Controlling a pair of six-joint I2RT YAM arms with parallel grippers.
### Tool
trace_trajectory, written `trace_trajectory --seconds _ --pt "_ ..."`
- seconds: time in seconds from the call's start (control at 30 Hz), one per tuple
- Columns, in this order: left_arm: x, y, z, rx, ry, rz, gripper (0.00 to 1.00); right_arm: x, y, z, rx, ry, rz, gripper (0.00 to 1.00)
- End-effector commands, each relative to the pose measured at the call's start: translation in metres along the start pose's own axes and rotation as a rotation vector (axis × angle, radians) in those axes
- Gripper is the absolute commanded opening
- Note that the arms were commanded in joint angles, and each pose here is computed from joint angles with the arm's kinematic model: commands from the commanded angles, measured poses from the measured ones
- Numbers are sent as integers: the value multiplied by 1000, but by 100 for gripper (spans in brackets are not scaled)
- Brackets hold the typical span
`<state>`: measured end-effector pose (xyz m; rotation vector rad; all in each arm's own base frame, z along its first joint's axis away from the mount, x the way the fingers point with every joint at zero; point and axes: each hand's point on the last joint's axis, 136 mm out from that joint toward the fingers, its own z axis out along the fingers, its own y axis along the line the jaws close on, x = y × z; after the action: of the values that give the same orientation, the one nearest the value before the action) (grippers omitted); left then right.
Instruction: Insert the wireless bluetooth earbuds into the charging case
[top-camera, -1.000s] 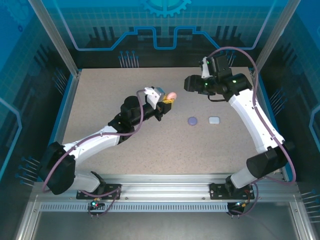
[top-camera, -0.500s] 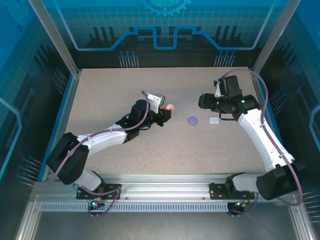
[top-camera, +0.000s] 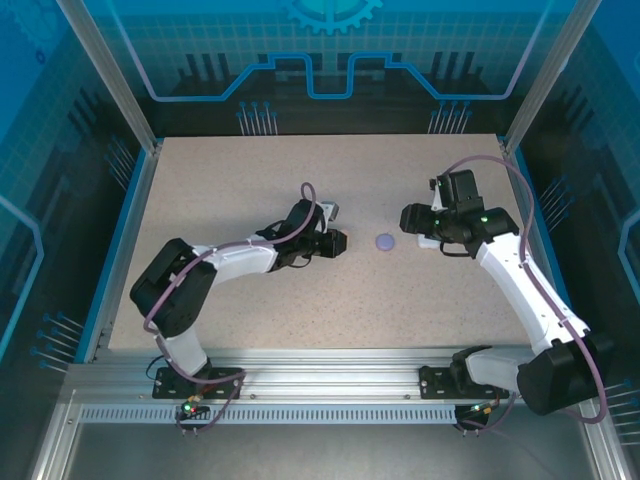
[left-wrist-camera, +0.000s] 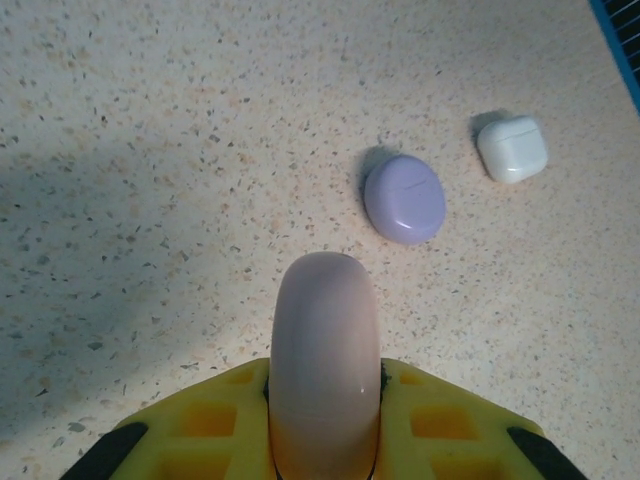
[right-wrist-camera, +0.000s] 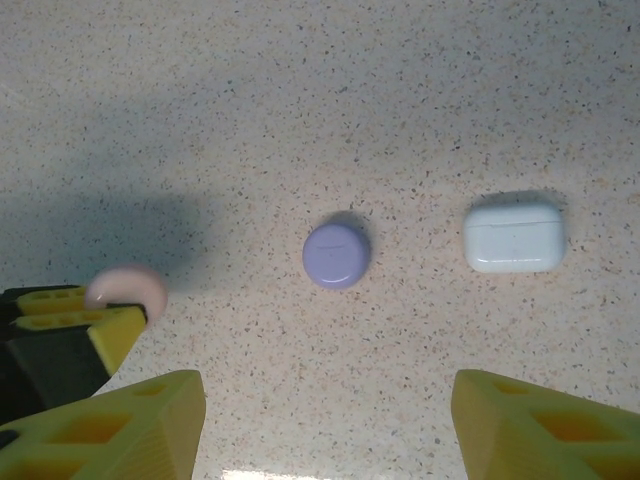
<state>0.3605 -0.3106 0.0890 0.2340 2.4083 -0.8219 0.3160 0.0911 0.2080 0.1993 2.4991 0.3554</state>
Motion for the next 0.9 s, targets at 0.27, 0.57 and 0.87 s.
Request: trace_trajectory --seconds 0.27,0.57,0.87 --pt "8 14 38 -17 121 -102 0 0 -7 -9 10 -34 21 67" --pt "19 45 45 -78 187 -169 11 0 -7 -10 9 -36 26 67" --pt "10 73 24 -153 196 -200 57 -2 -8 -16 16 -47 24 67"
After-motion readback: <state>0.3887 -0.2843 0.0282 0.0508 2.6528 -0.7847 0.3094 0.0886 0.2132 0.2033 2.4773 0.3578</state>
